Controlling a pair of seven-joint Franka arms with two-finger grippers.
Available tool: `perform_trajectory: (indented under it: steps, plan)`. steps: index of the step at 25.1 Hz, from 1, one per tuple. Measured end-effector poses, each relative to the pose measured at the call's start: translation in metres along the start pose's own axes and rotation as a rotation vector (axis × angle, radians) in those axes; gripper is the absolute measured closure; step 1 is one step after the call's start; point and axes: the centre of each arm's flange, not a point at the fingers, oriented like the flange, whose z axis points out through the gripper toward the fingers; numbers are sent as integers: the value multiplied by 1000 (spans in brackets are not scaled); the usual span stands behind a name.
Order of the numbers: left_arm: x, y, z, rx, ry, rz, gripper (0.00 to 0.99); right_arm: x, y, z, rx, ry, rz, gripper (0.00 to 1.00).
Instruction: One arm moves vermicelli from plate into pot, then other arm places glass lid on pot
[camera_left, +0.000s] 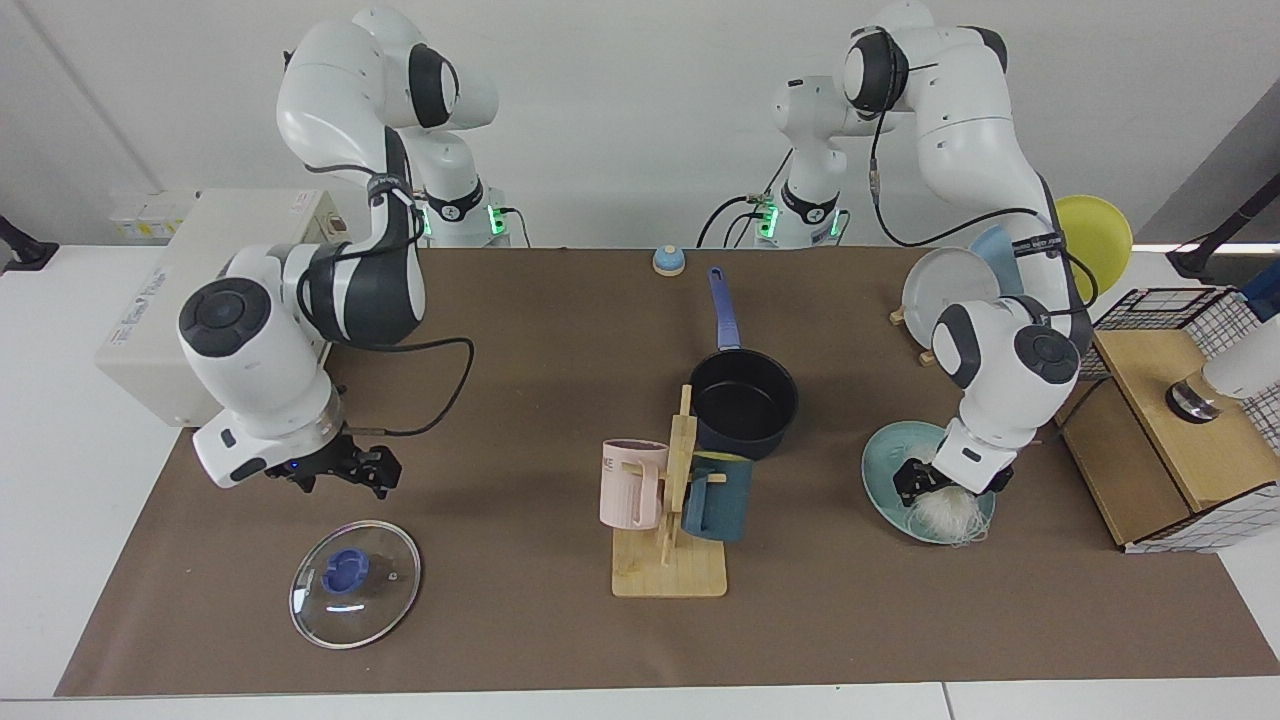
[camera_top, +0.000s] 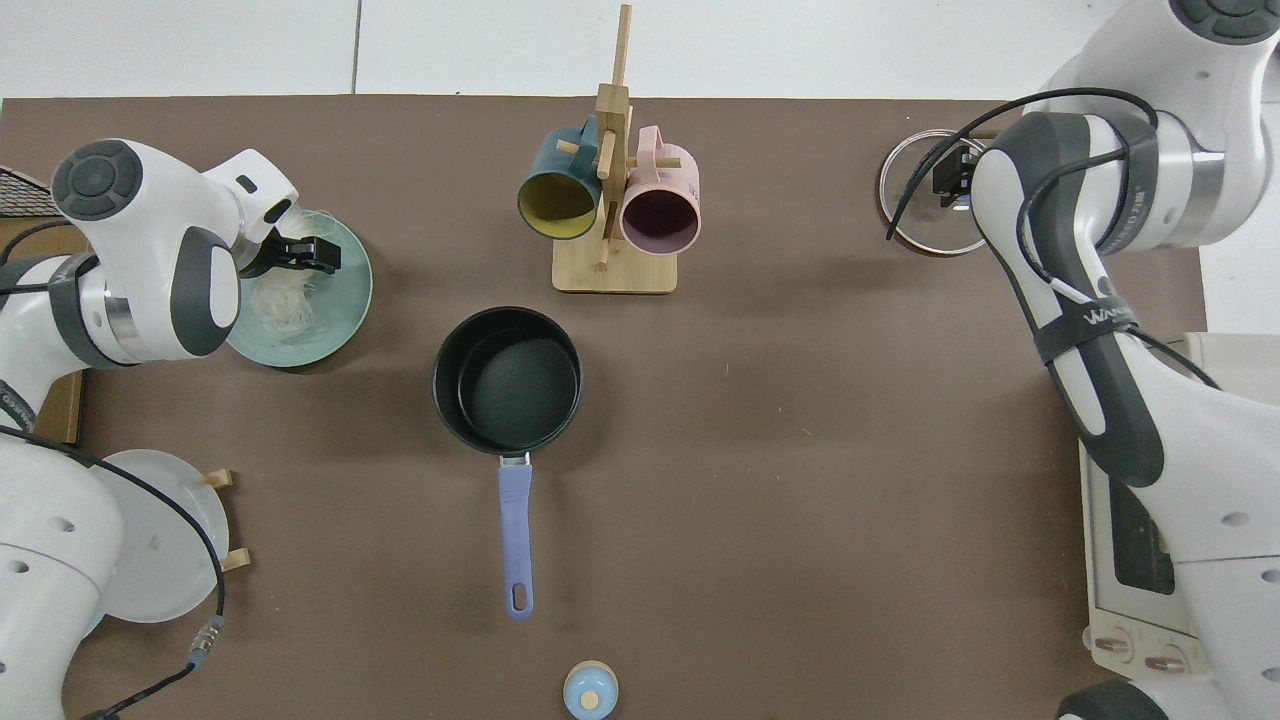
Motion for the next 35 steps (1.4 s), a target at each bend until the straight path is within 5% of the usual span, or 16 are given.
perform_trajectory:
  steps: [7, 15, 21, 26, 35]
  plan:
    - [-4, 2, 6, -2, 31, 0, 70, 11, 0, 31, -1, 19, -27, 13]
    - [-1, 2, -2, -3, 44, -1, 581, 21, 25, 60, -1, 75, -61, 9]
    - [7, -3, -23, 0, 39, -1, 590, 24, 21, 78, 5, 87, -66, 9]
    - [8, 1, -91, -10, 5, 9, 590, 25, 21, 83, 20, 92, -59, 13]
    - [-50, 13, -214, -33, -105, 28, 604, 29, 21, 87, 25, 125, -56, 18]
